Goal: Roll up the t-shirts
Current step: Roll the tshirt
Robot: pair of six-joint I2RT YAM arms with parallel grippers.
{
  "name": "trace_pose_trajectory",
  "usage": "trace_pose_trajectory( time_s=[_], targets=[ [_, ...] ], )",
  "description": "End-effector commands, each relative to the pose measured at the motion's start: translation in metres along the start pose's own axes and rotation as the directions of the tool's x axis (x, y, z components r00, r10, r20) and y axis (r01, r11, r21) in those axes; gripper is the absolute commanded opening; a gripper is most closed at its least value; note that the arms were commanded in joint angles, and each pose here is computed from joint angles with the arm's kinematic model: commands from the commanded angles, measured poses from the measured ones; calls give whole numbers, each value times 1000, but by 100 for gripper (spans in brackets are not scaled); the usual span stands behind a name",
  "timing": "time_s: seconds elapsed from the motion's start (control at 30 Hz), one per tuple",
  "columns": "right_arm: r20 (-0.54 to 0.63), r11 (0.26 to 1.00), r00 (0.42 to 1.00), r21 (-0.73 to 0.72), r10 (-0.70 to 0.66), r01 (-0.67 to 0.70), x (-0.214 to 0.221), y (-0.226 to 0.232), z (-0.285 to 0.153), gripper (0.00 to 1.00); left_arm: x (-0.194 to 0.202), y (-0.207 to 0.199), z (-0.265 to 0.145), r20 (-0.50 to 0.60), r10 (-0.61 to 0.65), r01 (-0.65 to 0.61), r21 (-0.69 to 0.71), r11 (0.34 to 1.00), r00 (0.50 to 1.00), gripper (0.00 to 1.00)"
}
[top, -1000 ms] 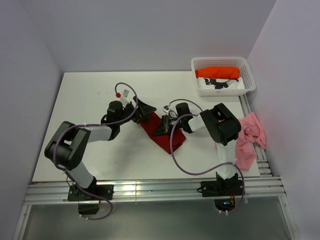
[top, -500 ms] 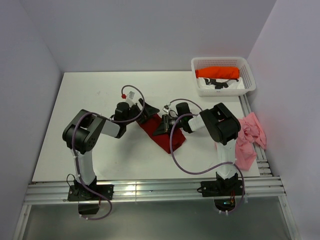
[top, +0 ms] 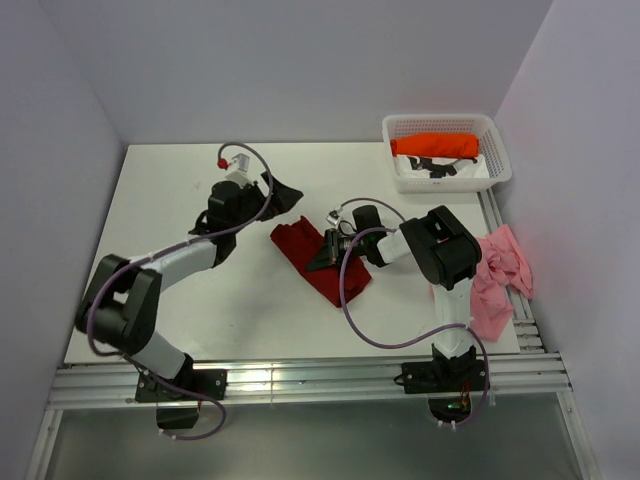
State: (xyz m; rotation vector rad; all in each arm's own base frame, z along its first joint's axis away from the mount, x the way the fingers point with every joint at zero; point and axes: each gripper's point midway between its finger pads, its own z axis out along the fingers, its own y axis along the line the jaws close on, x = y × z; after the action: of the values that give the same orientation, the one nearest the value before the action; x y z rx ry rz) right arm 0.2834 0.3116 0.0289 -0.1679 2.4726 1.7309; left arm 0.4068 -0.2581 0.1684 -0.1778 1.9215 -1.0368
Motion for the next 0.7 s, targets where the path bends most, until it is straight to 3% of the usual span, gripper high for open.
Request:
trace_pose_trajectory(
  time_s=[0.0,0.3,0.53,0.67],
  targets=[
    [23,999,999,49,23,-24,2,-19,-2,0,-2,10,-26,13,49,-48,-73,996,999,99],
    [25,999,999,44,27,-28,3,-20,-2,0,54,50,-55,-35,-71,66,-122,990,997,99],
    [26,999,999,34,27,-28,3,-19,-2,0,64,65,-63,5,-200,200,-122,972,980,99],
    [25,999,999,30,28,-29,3,-19,-1,0,76,71,-49,-42,-250,244,-110,964,967,99]
  ],
)
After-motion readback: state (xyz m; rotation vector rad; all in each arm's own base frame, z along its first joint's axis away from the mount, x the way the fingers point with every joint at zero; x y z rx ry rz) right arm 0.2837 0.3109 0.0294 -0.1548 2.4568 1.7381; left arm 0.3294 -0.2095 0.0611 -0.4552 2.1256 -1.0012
